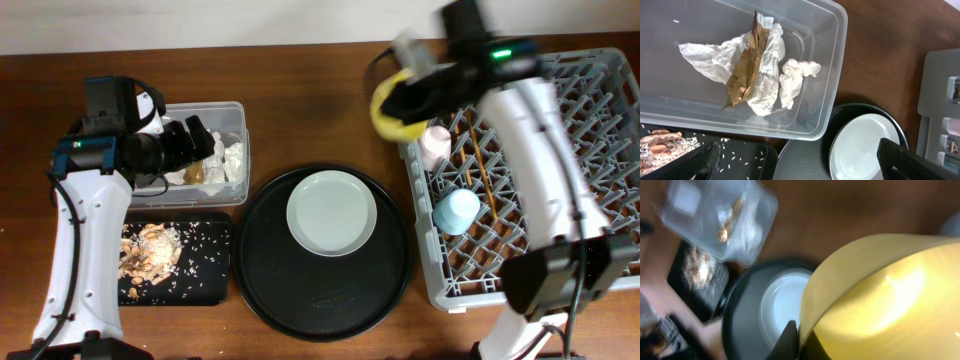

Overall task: Sort waste into correct bins and load items into the dishwasher rack
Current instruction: 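Place the yellow bowl in the rack's back row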

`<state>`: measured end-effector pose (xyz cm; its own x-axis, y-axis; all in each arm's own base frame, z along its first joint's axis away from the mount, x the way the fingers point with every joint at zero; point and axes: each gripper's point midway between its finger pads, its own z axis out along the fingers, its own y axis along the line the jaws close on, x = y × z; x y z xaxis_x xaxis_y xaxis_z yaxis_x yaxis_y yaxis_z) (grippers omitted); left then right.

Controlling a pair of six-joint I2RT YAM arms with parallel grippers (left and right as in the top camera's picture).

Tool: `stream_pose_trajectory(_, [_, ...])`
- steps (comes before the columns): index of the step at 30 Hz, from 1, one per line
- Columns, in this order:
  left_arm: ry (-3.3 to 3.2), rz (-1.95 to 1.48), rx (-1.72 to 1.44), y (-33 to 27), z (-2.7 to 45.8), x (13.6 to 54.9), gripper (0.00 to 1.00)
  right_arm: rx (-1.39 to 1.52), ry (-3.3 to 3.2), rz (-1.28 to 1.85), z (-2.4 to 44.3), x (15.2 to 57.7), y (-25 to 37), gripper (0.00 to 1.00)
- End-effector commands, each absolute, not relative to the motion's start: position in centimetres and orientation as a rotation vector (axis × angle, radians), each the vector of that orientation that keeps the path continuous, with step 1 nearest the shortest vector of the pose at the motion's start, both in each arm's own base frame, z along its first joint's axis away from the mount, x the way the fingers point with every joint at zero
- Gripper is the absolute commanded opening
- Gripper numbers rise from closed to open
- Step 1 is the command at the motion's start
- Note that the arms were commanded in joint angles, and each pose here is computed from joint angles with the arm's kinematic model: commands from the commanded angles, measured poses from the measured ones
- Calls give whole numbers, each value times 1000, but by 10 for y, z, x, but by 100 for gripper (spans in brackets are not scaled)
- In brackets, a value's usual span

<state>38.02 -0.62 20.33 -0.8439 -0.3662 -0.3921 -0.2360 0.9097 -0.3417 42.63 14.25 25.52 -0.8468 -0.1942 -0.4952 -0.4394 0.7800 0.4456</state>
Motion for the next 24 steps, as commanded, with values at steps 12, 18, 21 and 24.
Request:
stream_pose_trajectory(12, [2593, -386, -442, -4, 209, 382, 99, -167, 1995, 1465, 194, 505, -30, 4])
stream_pose_trajectory(18, [2593, -386, -442, -4, 209, 382, 99, 93, 2221, 1331, 153, 486, -88, 16])
stream_pose_trajectory(21, [2593, -386, -442, -4, 209, 382, 99, 218, 2218, 1326, 152, 471, -121, 54])
stream_pose_trajectory(24, [2593, -386, -442, -4, 209, 382, 99, 331, 2199, 1313, 161, 458, -148, 99])
